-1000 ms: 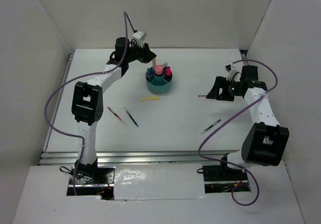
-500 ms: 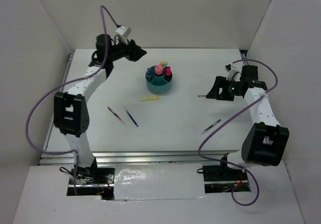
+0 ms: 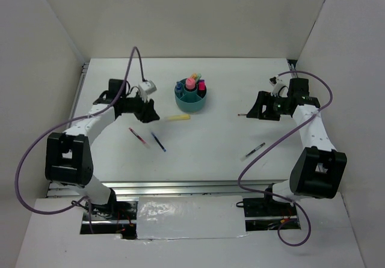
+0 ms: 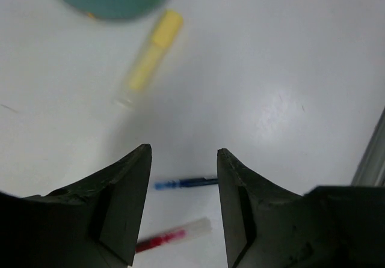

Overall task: Sort the stationery into containers
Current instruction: Grab a piece of stationery with the left arm

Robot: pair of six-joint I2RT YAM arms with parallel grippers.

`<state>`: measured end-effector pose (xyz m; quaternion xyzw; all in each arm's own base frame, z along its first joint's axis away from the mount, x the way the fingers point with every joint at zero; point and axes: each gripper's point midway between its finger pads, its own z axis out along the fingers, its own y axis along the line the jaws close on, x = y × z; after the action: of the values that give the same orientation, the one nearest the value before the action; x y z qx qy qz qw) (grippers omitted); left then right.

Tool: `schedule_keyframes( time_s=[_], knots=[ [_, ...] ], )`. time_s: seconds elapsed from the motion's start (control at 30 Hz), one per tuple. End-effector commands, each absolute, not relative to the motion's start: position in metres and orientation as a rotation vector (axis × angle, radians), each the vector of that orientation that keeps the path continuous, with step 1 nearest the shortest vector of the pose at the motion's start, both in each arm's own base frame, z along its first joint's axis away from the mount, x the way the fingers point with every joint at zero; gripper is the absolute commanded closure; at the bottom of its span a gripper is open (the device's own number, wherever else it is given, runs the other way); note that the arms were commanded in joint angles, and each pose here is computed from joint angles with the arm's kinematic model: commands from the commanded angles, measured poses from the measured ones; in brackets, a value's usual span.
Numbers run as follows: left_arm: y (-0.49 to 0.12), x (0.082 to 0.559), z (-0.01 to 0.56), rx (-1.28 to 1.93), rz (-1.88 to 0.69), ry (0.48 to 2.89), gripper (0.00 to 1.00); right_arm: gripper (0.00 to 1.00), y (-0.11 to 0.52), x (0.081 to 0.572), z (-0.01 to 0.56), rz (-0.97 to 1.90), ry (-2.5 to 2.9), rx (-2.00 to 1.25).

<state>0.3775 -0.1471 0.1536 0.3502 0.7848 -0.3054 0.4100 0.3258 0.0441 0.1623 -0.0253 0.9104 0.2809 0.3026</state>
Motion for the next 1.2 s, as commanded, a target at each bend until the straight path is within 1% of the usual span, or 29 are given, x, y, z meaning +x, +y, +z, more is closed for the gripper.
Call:
schedule_keyframes(
  time_s=[0.0,0.07,0.17,0.2,0.27,0.4,0.47,0.57,0.8,0.93,1.07,1.17],
  knots=[
    [-0.146,0.365,0.119,1.061,-0.651,1.995,0.4,0.22,0.047,0.332,0.183,0.734,2.351,-0.11],
    [-0.147,0.366,0.095,1.077,-0.654,2.054,0.38,0.22,0.047,0.332,0.183,0.732,2.352,-0.112],
    [-0.152,0.374,0.078,1.078,-0.699,2.1,0.35,0.21,0.045,0.33,0.181,0.719,2.357,-0.105],
    [-0.156,0.381,0.079,1.057,-0.706,2.091,0.32,0.21,0.045,0.33,0.182,0.71,2.356,-0.106],
    [-0.16,0.388,0.076,1.043,-0.711,2.085,0.3,0.21,0.045,0.33,0.181,0.707,2.358,-0.104],
    [-0.181,0.397,0.071,1.055,-0.687,2.054,0.29,0.18,0.041,0.332,0.18,0.681,2.367,-0.084],
    [-0.186,0.409,0.075,1.069,-0.631,2.033,0.29,0.16,0.039,0.332,0.181,0.674,2.366,-0.079],
    [-0.192,0.419,0.078,1.07,-0.594,2.008,0.3,0.15,0.039,0.332,0.18,0.67,2.367,-0.076],
    [-0.201,0.428,0.057,1.166,-0.544,2.084,0.33,0.14,0.04,0.331,0.181,0.672,2.365,-0.085],
    [-0.199,0.432,0.053,1.233,-0.501,2.077,0.35,0.14,0.041,0.331,0.182,0.678,2.365,-0.088],
    [-0.198,0.42,0.039,1.337,-0.515,2.108,0.39,0.14,0.041,0.331,0.182,0.68,2.366,-0.09],
    [-0.198,0.413,0.035,1.408,-0.493,2.089,0.42,0.15,0.042,0.331,0.182,0.686,2.364,-0.093]
  ],
)
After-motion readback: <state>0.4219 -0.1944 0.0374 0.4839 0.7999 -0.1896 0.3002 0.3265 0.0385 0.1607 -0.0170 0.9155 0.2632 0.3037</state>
